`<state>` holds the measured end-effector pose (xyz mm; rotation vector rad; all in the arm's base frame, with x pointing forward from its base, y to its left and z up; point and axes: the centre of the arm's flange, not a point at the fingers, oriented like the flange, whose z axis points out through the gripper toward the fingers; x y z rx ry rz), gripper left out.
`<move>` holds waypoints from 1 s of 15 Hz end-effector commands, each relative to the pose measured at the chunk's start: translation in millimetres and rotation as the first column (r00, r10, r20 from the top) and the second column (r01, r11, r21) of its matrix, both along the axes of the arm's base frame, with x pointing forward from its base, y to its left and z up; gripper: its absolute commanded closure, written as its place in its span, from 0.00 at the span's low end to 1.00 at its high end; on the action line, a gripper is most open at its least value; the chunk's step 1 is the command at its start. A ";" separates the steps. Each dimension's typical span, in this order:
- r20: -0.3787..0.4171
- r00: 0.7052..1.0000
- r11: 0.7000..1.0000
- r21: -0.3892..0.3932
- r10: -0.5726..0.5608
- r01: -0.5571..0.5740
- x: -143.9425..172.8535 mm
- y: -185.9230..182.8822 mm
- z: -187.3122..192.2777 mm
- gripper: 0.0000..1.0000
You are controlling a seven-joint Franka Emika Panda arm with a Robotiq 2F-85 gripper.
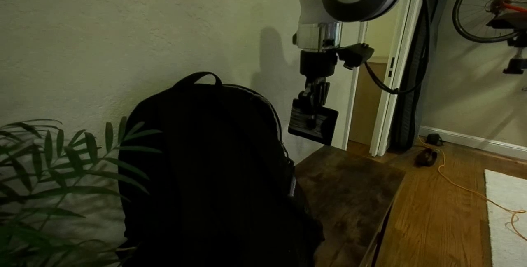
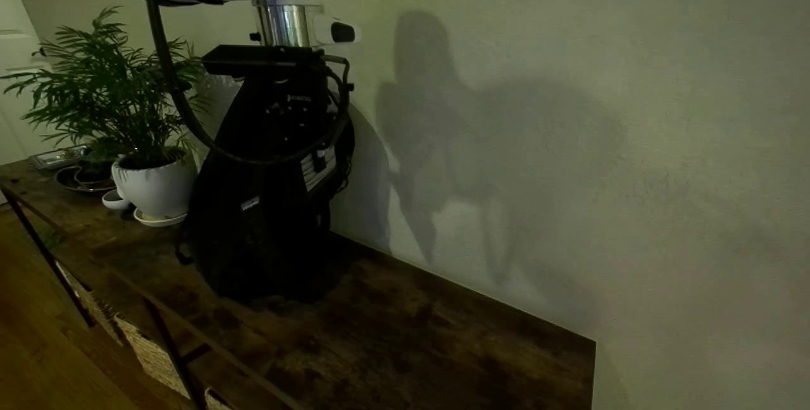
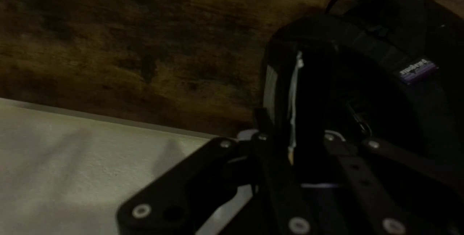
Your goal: Put the wallet in the bag
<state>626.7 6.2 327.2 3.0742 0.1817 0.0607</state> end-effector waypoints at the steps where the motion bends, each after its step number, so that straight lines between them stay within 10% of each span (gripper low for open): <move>1: 0.027 0.998 0.998 -0.014 0.056 -0.055 -2.9 5.4 17.6 0.93; 15: 0.093 0.989 0.993 -0.028 0.119 -0.116 11.6 34.5 46.7 0.93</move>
